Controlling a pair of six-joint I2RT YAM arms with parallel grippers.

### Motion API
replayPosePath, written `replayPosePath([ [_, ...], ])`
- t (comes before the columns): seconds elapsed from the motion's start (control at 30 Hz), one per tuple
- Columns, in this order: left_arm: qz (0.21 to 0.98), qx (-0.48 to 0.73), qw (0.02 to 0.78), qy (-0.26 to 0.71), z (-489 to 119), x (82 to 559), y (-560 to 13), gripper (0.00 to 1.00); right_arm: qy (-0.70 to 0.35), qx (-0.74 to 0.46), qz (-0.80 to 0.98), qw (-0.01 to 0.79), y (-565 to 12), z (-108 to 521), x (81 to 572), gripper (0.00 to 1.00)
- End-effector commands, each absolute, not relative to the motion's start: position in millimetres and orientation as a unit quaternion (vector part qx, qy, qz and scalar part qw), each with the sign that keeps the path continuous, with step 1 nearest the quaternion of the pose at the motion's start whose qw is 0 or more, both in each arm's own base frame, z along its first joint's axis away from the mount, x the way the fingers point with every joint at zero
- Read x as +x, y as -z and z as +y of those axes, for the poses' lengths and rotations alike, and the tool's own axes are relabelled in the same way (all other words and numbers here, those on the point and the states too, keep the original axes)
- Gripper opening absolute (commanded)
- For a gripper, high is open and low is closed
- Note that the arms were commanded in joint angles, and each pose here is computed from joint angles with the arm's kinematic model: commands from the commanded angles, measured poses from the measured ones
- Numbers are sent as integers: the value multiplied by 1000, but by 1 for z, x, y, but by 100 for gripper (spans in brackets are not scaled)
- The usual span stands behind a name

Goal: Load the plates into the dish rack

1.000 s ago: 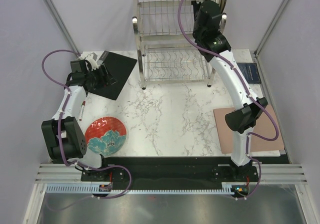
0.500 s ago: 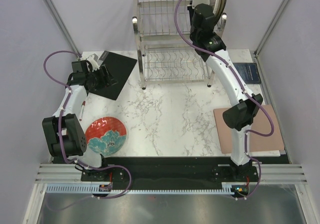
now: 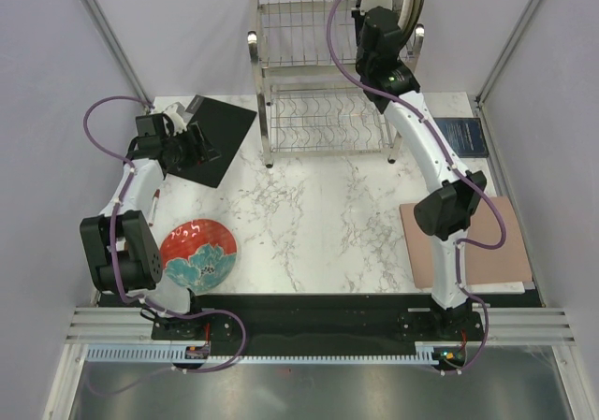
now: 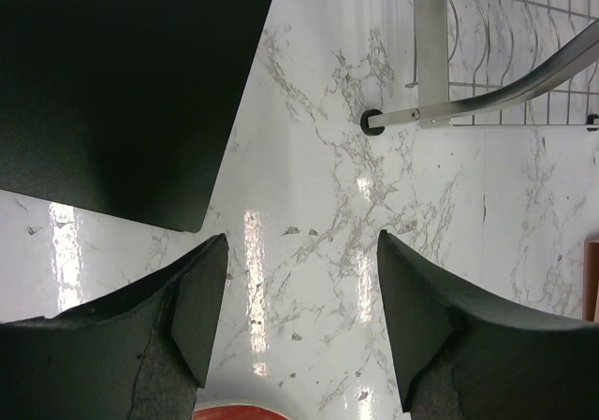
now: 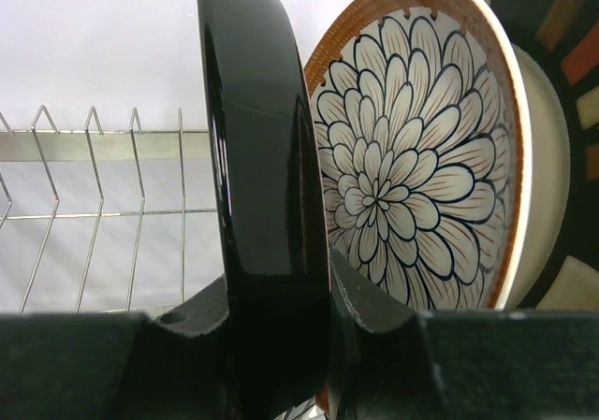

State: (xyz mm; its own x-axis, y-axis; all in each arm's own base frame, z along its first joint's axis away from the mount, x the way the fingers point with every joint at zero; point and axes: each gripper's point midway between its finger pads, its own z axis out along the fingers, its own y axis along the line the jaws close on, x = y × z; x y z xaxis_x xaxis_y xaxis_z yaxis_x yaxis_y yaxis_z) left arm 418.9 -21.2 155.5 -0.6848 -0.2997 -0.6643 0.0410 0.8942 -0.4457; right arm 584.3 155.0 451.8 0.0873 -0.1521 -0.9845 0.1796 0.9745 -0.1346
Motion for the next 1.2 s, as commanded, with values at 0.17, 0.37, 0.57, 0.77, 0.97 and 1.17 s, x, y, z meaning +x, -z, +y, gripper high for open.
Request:
replayPosePath([
  [0.17, 880, -78, 405, 234, -24, 431, -167, 72, 93, 52, 579, 808, -533, 140, 557, 34],
  [0.37, 877, -73, 412, 236, -27, 428, -174, 72, 97, 65, 586, 802, -525, 135, 556, 46],
  [0.57, 874, -66, 421, 234, -33, 418, -180, 72, 89, 81, 576, 809, -536, 133, 552, 50],
  [0.77, 875, -58, 442, 187, -19, 413, -190, 73, 108, 61, 549, 827, -570, 136, 518, 52],
  [0.97, 886, -32, 441, 137, -5, 401, -186, 76, 137, 79, 553, 818, -587, 107, 478, 53],
  [1.17, 901, -37, 422, 98, 24, 370, -181, 77, 118, 37, 596, 793, -579, 100, 443, 52],
])
